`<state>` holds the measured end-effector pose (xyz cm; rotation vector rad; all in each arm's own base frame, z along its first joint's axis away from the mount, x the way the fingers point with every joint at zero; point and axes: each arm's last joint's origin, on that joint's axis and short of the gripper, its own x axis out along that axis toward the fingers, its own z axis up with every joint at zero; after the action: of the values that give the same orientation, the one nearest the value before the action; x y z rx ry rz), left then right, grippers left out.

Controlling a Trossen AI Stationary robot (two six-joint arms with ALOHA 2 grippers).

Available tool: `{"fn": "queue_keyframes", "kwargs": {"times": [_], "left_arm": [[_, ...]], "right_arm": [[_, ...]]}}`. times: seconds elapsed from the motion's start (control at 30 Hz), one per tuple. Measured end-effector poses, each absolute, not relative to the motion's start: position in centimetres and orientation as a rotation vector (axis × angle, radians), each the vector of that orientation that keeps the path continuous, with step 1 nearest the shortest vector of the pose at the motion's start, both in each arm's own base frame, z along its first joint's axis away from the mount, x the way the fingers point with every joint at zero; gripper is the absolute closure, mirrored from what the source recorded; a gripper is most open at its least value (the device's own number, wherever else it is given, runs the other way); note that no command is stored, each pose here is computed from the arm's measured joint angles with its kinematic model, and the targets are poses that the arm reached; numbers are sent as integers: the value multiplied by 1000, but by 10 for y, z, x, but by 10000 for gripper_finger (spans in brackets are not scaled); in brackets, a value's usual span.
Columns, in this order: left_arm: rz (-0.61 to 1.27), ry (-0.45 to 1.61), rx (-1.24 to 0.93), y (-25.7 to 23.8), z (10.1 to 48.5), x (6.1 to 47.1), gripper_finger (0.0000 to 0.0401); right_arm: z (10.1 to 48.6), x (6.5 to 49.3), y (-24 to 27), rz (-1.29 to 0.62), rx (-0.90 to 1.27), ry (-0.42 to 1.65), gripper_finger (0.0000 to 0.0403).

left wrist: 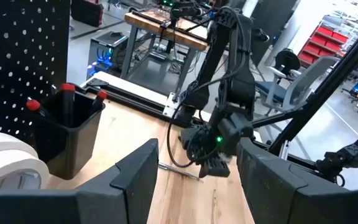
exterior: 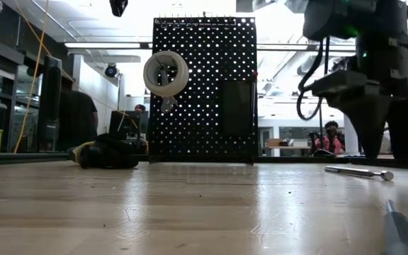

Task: Hang tools onto peg board
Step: Put the silver magnetic telescoping into the black bin on the peg board

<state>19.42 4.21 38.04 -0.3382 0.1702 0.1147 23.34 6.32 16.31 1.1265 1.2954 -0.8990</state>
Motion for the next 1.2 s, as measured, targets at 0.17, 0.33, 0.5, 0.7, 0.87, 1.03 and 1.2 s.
{"fn": "queue_keyframes", "kwargs": {"times": [0.17,0.33,0.5,0.7,0.87,1.03,1.2], "left_arm": [[116,170,-338,42,380,194,201],[119,170,-337,42,380,194,201],[125,169,-332,42,380,194,201],[124,170,-319,42,380,194,201],[124,171,-318,42,380,194,201],[123,168,-317,42,381,194,201],[119,148,-307,42,383,195,201]], "right_arm": [[146,246,67,-920,1172,1288,195],[126,252,68,-1024,1186,1313,195],[115,253,66,-1156,1209,1323,209],[115,248,66,-1186,1146,1358,330],[115,247,68,-1118,1066,1392,385],[121,249,71,-1095,1035,1365,397],[139,254,74,-1079,956,1256,400]]}}
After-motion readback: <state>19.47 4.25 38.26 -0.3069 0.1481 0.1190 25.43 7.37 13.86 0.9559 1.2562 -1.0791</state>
